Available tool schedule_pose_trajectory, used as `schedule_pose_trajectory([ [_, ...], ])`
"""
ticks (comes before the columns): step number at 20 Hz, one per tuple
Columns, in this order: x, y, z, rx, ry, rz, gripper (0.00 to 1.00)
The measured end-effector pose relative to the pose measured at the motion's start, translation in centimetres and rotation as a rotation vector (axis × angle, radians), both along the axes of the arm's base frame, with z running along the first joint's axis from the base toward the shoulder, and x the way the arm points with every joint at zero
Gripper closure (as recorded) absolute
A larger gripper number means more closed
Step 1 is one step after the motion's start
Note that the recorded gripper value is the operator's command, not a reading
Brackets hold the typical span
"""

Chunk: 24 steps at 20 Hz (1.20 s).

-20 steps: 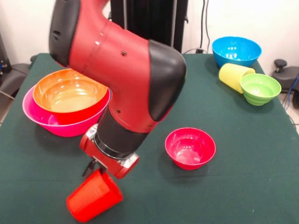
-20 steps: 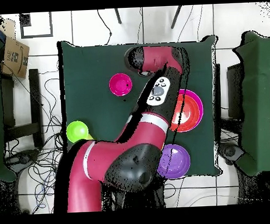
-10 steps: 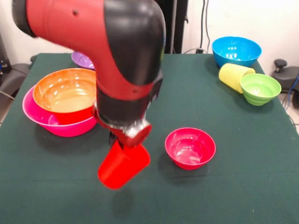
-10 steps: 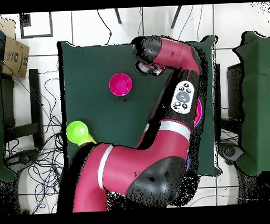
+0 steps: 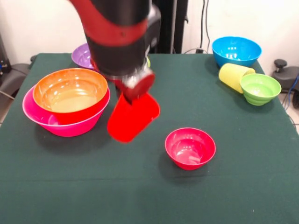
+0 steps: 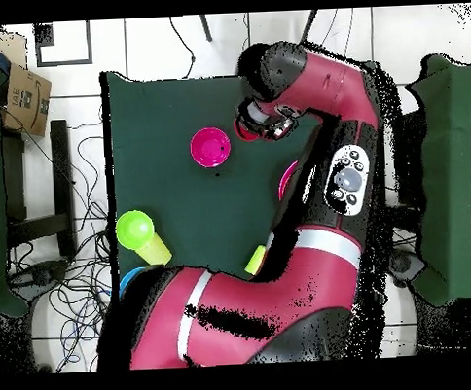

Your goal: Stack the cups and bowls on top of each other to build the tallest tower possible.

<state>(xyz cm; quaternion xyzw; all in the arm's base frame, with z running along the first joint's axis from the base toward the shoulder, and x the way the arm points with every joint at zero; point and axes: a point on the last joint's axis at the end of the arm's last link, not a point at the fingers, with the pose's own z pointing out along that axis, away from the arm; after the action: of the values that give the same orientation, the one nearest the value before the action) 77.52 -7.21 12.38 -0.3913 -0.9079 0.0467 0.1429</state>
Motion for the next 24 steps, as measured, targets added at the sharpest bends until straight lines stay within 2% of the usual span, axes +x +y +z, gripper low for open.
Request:
schedule_pose_trajectory([
  [1, -0.1, 0.0, 0.9, 0.006, 0.009, 0.001, 1.00],
  [2, -0.2, 0.2, 2.8, 0.018, 0.028, 0.006, 1.00],
  [4, -0.4, 0.3, 4.3, 0.024, 0.044, 0.011, 1.00],
  [7, -0.8, 0.4, 7.7, 0.037, 0.069, 0.029, 1.00],
  [8, -0.9, 0.4, 8.3, 0.039, 0.071, 0.032, 1.00],
  [9, -1.1, 0.4, 10.0, 0.042, 0.076, 0.042, 1.00],
  [11, -1.3, 0.3, 11.2, 0.039, 0.075, 0.052, 1.00],
  [13, -1.5, 0.0, 13.1, 0.022, 0.064, 0.075, 1.00],
  [20, -2.2, -0.8, 14.9, -0.027, 0.058, 0.111, 1.00],
  [24, -3.0, -2.1, 13.6, -0.063, 0.058, 0.130, 1.00],
])
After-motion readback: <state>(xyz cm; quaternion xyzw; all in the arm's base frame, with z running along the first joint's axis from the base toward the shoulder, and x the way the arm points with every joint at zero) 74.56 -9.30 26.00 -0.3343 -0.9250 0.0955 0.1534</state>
